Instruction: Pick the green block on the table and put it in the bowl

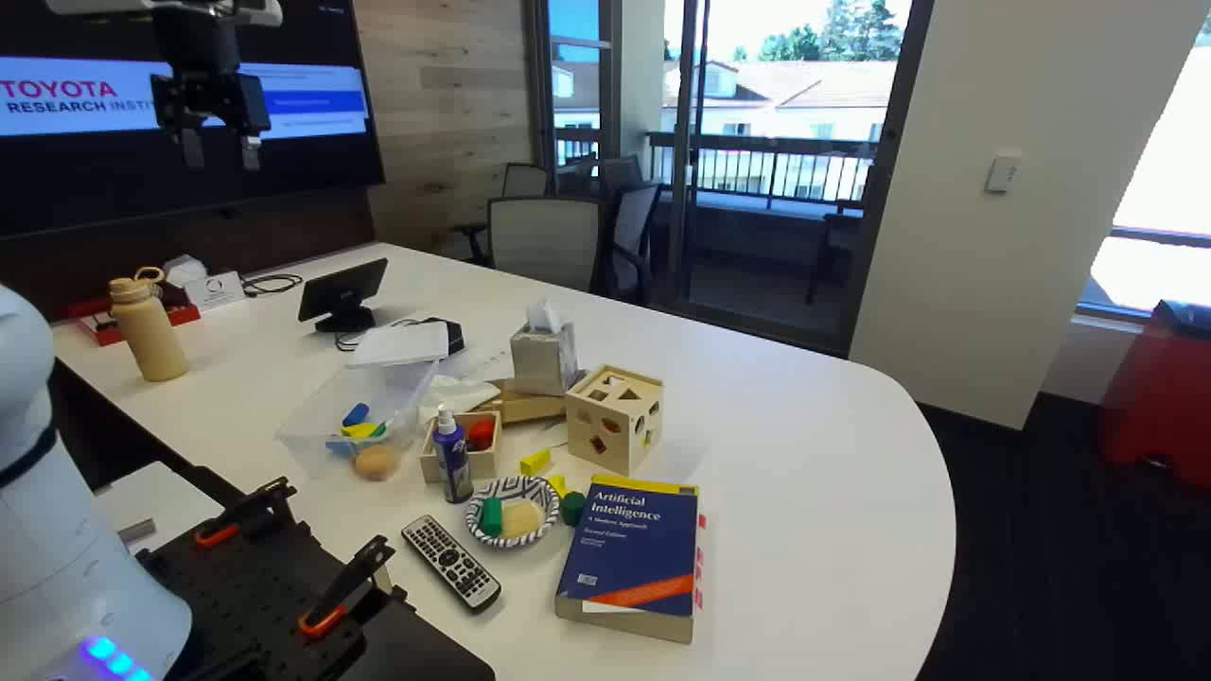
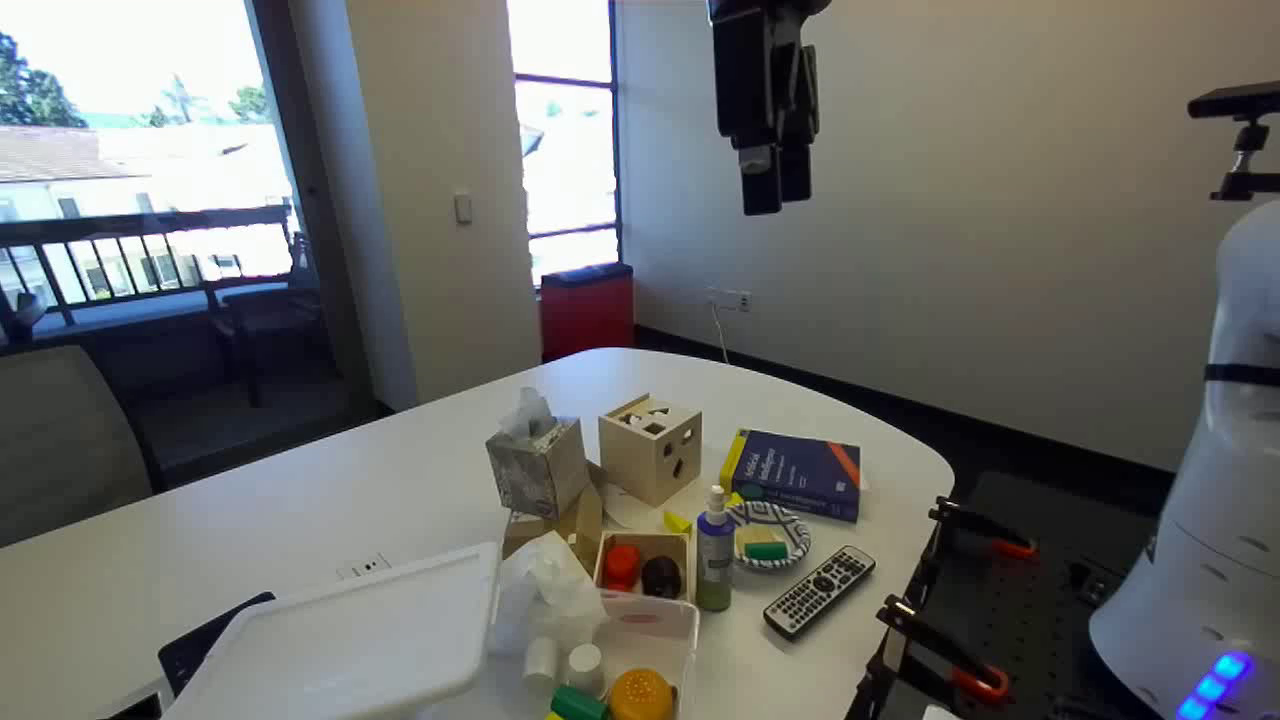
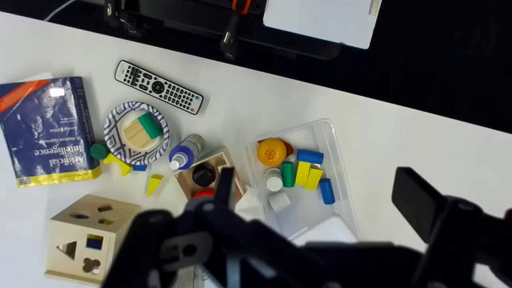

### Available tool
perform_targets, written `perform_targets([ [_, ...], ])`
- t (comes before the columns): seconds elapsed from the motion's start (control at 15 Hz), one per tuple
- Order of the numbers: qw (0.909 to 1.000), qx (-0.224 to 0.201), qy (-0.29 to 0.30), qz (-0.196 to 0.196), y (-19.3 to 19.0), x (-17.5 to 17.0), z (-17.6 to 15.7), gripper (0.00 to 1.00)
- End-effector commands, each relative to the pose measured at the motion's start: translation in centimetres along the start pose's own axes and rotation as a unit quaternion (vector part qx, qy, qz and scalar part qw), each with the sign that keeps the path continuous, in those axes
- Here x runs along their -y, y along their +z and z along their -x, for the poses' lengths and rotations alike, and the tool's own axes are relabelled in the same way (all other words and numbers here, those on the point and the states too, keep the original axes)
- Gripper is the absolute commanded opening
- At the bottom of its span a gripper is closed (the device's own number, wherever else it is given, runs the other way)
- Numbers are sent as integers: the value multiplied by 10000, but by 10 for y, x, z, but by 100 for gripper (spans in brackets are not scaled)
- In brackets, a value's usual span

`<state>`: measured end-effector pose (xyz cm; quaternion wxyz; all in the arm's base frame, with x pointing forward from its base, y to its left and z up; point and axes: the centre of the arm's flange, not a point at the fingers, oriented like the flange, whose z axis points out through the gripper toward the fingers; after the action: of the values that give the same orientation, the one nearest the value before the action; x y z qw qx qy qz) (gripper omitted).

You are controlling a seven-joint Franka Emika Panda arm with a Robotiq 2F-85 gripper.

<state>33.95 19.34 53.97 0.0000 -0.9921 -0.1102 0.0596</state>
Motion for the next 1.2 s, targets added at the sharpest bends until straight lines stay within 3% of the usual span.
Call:
perform_targets([
  [0.0, 10000, -1, 1, -1, 0, 0, 0, 100],
  [0.27, 9980, -170, 554, -259, 7, -29, -39, 100],
  [0.53, 9849, -326, 1593, -586, 41, -100, -101, 100],
  [0.87, 9531, -228, 2895, -856, 124, -200, -154, 100],
  [1.13, 9258, -82, 3659, -940, 198, -263, -172, 100],
])
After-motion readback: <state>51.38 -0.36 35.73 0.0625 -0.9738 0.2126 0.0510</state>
